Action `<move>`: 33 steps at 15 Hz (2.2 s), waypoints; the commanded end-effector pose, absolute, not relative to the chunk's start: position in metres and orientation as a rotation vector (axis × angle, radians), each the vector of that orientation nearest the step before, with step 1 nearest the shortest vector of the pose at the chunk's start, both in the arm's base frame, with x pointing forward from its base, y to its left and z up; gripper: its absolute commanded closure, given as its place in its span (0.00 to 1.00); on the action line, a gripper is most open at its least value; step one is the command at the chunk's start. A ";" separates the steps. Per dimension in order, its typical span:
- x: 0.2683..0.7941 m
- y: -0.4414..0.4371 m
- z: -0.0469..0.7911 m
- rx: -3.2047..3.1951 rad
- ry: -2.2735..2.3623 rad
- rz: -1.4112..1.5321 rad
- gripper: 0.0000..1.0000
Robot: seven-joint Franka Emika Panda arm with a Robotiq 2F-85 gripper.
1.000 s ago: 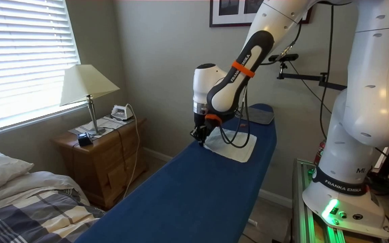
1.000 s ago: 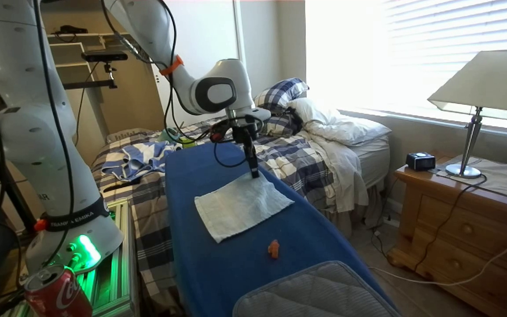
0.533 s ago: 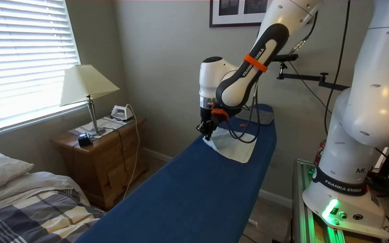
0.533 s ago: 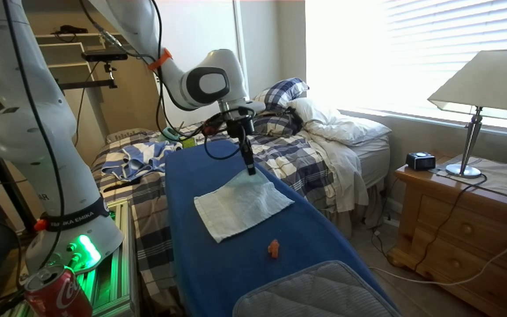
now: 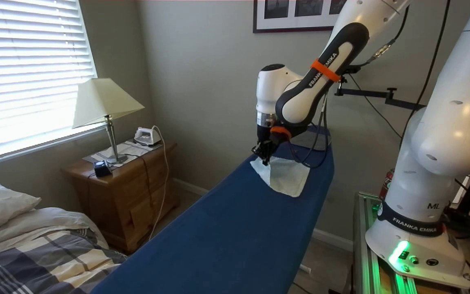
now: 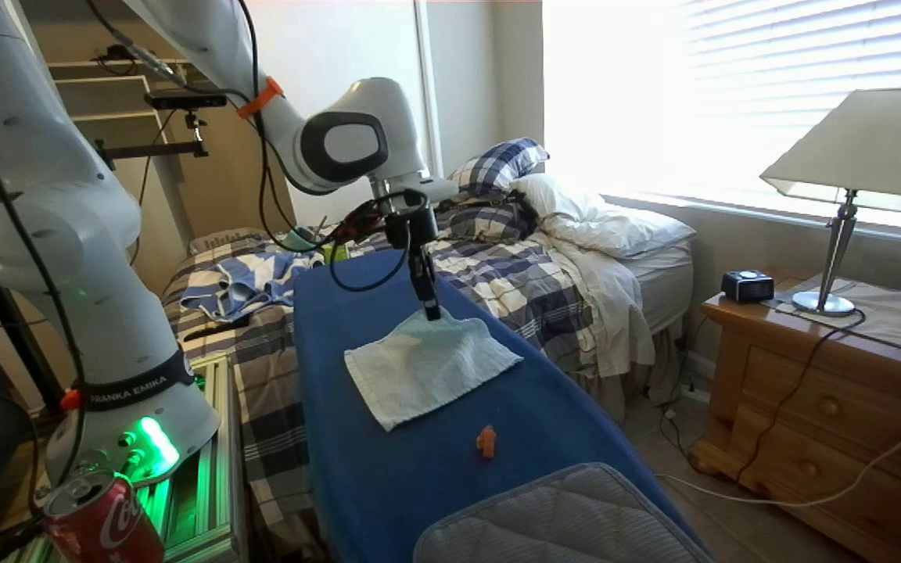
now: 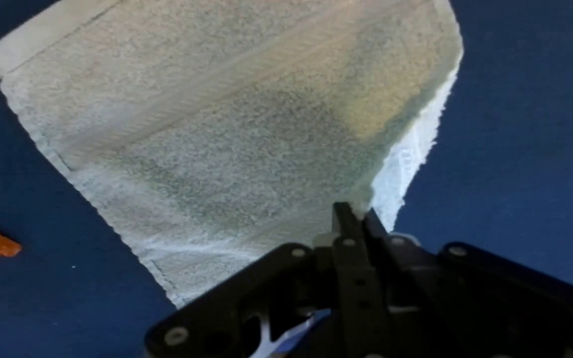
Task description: Fold the white cloth several times
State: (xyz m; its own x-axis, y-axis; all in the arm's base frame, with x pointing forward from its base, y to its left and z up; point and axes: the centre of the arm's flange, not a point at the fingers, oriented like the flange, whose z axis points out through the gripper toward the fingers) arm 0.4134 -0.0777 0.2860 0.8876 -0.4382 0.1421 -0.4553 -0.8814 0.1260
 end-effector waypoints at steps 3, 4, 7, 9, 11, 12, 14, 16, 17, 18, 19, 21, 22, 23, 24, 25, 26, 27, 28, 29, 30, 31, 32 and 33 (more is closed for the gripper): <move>0.373 -0.111 0.293 2.860 -0.713 0.143 0.98; 0.367 -0.115 0.293 2.855 -0.720 0.134 0.98; 0.349 -0.126 0.293 2.843 -0.745 0.103 0.98; 0.344 -0.136 0.295 2.832 -0.757 0.092 0.98; 0.340 -0.148 0.296 2.826 -0.757 0.100 0.98; 0.338 -0.153 0.297 2.824 -0.758 0.097 0.98; 0.331 -0.159 0.297 2.824 -0.759 0.081 0.98; 0.325 -0.164 0.295 2.825 -0.769 0.052 0.98; 0.322 -0.166 0.294 2.823 -0.775 0.036 0.98; 0.319 -0.167 0.292 2.824 -0.785 0.023 0.98; 0.317 -0.168 0.291 2.823 -0.792 0.013 0.98; 0.314 -0.169 0.289 2.823 -0.800 -0.001 0.98; 0.312 -0.170 0.287 2.822 -0.803 -0.009 0.98; 0.311 -0.170 0.286 2.820 -0.804 -0.018 0.98; 0.308 -0.170 0.285 2.819 -0.804 -0.029 0.98; 0.306 -0.171 0.284 2.817 -0.805 -0.038 0.98; 0.304 -0.172 0.283 2.815 -0.805 -0.048 0.98; 0.302 -0.174 0.282 2.814 -0.805 -0.053 0.98; 0.300 -0.176 0.281 2.812 -0.802 -0.054 0.98; 0.299 -0.178 0.281 2.812 -0.794 -0.054 0.98; 0.297 -0.181 0.280 2.810 -0.784 -0.057 0.98; 0.296 -0.183 0.279 2.806 -0.772 -0.054 0.98; 0.294 -0.185 0.278 2.804 -0.759 -0.055 0.98; 0.293 -0.187 0.277 2.803 -0.757 -0.061 0.98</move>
State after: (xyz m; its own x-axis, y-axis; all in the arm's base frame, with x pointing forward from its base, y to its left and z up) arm 0.3339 -0.1932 0.2855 0.8509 -0.5248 0.0235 -0.5170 -0.8287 0.2145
